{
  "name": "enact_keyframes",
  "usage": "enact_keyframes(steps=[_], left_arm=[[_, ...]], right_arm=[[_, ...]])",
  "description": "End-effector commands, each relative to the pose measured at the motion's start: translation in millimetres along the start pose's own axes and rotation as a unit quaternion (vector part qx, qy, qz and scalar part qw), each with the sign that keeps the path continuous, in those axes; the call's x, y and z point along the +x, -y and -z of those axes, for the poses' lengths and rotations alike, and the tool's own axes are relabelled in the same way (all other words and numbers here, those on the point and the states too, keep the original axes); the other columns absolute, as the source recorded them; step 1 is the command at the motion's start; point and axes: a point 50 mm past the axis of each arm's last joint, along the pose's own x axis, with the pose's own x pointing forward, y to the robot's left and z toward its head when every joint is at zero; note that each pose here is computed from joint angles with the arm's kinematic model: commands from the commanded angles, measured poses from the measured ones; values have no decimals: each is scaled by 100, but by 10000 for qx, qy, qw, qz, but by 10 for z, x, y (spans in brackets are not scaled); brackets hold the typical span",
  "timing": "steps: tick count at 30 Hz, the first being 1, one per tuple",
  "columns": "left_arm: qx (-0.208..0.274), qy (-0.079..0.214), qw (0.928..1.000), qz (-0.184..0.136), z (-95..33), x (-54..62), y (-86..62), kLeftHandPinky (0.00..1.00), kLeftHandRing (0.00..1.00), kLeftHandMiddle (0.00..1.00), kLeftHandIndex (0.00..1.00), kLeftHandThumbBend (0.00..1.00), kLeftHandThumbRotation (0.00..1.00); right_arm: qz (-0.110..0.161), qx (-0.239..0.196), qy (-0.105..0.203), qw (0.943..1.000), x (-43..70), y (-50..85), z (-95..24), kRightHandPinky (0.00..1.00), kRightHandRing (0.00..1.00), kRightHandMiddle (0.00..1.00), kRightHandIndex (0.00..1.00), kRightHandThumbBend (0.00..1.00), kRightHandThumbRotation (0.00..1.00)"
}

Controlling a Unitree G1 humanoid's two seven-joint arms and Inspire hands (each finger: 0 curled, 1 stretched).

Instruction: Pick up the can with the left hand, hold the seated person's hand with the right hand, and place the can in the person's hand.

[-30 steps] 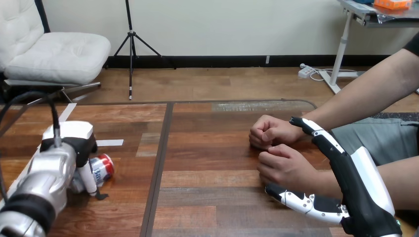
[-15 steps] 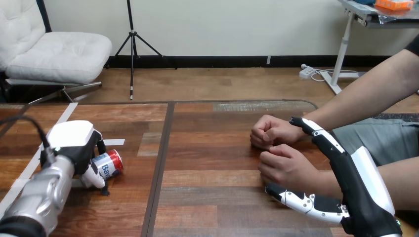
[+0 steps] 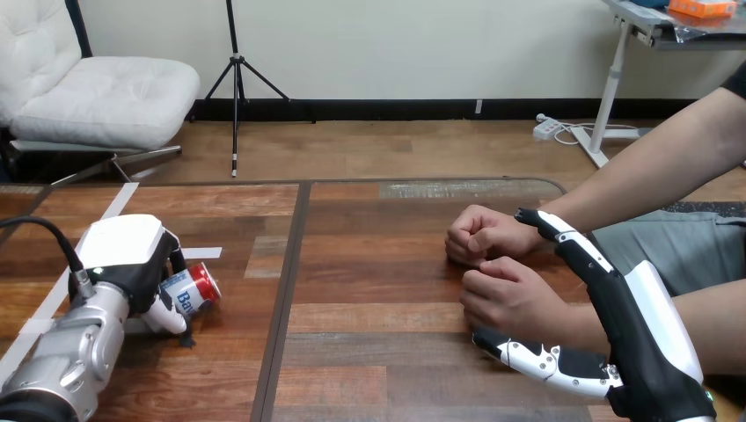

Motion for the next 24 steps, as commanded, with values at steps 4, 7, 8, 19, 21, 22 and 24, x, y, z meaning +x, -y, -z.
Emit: enact_keyframes(steps=[4, 7, 8, 19, 21, 22, 24], left_arm=[[-159, 122, 9989, -426, -98, 75, -163, 43, 47, 53, 53, 73, 0], [-168, 137, 9987, -455, -103, 74, -165, 43, 48, 53, 53, 73, 0], [-172, 141, 9987, -456, -105, 75, -165, 43, 48, 53, 53, 73, 0], [-214, 190, 9985, -463, -120, 73, -156, 45, 48, 53, 54, 76, 0], [-243, 221, 9982, -497, -123, 68, -153, 45, 48, 53, 54, 77, 0], [-251, 230, 9981, -507, -124, 67, -152, 45, 48, 53, 54, 77, 0], [-289, 250, 9979, -528, -128, 64, -148, 45, 48, 53, 54, 77, 0]], right_arm=[[136, -97, 409, 9990, 137, 91, -87, 89, 91, 92, 88, 75, 28], [138, -86, 407, 9990, 137, 88, -87, 90, 91, 92, 88, 75, 28], [139, -87, 402, 9991, 137, 87, -88, 90, 91, 92, 87, 76, 28], [156, -107, 402, 9990, 140, 80, -90, 89, 91, 91, 87, 76, 29], [154, -122, 397, 9990, 139, 80, -89, 89, 90, 91, 87, 76, 29], [154, -126, 396, 9990, 139, 79, -89, 89, 90, 91, 87, 76, 29], [152, -131, 381, 9991, 138, 79, -89, 89, 90, 91, 87, 76, 29]])
